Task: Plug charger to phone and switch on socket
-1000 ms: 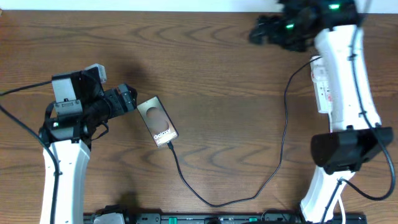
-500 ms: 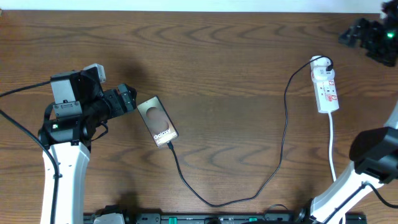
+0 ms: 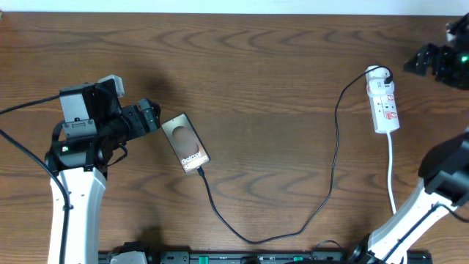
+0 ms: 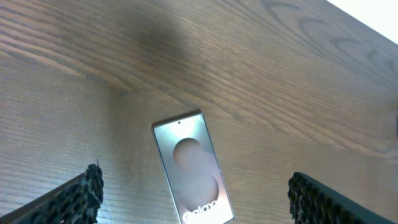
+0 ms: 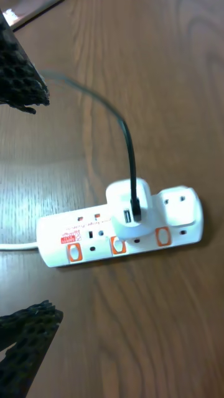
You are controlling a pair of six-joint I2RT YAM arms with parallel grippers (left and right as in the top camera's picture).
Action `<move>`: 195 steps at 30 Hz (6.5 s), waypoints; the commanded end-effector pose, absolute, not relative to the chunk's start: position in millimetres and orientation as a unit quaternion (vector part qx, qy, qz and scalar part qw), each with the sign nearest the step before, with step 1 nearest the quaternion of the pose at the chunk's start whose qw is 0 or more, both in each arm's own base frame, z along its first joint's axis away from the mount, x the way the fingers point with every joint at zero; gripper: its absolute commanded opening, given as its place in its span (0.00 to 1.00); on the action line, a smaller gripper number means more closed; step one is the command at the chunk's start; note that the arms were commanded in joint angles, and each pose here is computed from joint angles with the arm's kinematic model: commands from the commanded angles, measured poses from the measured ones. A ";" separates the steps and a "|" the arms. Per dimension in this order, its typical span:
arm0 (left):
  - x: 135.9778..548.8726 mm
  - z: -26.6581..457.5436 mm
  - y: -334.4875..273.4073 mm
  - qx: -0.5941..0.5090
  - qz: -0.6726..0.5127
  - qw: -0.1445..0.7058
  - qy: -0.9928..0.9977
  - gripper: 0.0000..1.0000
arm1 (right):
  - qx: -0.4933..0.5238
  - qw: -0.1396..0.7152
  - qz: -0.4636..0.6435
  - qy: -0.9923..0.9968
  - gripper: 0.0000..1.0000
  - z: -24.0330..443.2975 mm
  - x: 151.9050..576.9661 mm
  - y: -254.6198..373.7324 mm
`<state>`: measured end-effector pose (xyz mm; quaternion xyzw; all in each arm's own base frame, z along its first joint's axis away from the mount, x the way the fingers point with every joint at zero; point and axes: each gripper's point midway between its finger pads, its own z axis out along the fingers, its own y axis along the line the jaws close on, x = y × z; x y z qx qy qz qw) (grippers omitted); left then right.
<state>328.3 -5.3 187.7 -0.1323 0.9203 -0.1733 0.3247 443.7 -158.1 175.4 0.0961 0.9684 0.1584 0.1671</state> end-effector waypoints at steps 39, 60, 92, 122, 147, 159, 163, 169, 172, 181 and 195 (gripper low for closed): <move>330.4 194.9 -4.6 -0.123 -0.168 0.335 0.919 0.93 | 0.027 0.085 0.276 0.957 0.99 62.9 464.8 -109.2; 330.3 194.7 -4.6 -0.123 -0.168 0.335 0.919 0.93 | 0.048 0.028 0.297 0.953 0.97 26.6 449.7 -77.7; 330.4 194.9 -4.6 -0.123 -0.168 0.335 0.919 0.93 | 0.177 0.206 0.075 0.959 0.99 252.2 405.1 -128.0; 327.3 202.2 1.7 -0.116 -0.144 0.351 0.918 0.93 | 0.167 0.227 0.071 0.957 0.99 281.3 387.3 -114.5; 260.2 277.4 -27.7 0.073 -0.048 0.776 0.625 0.93 | 0.167 0.228 0.071 0.957 0.99 281.4 387.5 -114.4; 241.3 230.1 -27.3 0.097 -0.015 0.774 0.625 0.93 | 0.167 0.228 0.071 0.957 0.99 281.4 387.5 -114.4; 242.4 205.2 -25.6 0.093 -0.017 0.750 0.655 0.93 | 0.167 0.228 0.071 0.957 0.99 281.4 387.5 -114.4; 245.4 170.7 -18.8 0.075 -0.012 0.702 0.708 0.93 | 0.167 0.228 0.071 0.957 0.99 281.4 387.5 -114.4; 244.8 148.4 -10.5 0.032 -0.021 0.668 0.743 0.93 | 0.167 0.228 0.071 0.957 0.99 281.4 387.5 -114.4; 243.9 139.6 -7.6 0.021 -0.020 0.655 0.755 0.93 | 0.167 0.228 0.071 0.957 0.99 281.4 387.5 -114.4; 244.0 138.9 -7.6 0.021 -0.020 0.654 0.756 0.93 | 0.167 0.228 0.071 0.957 0.99 281.4 387.5 -114.4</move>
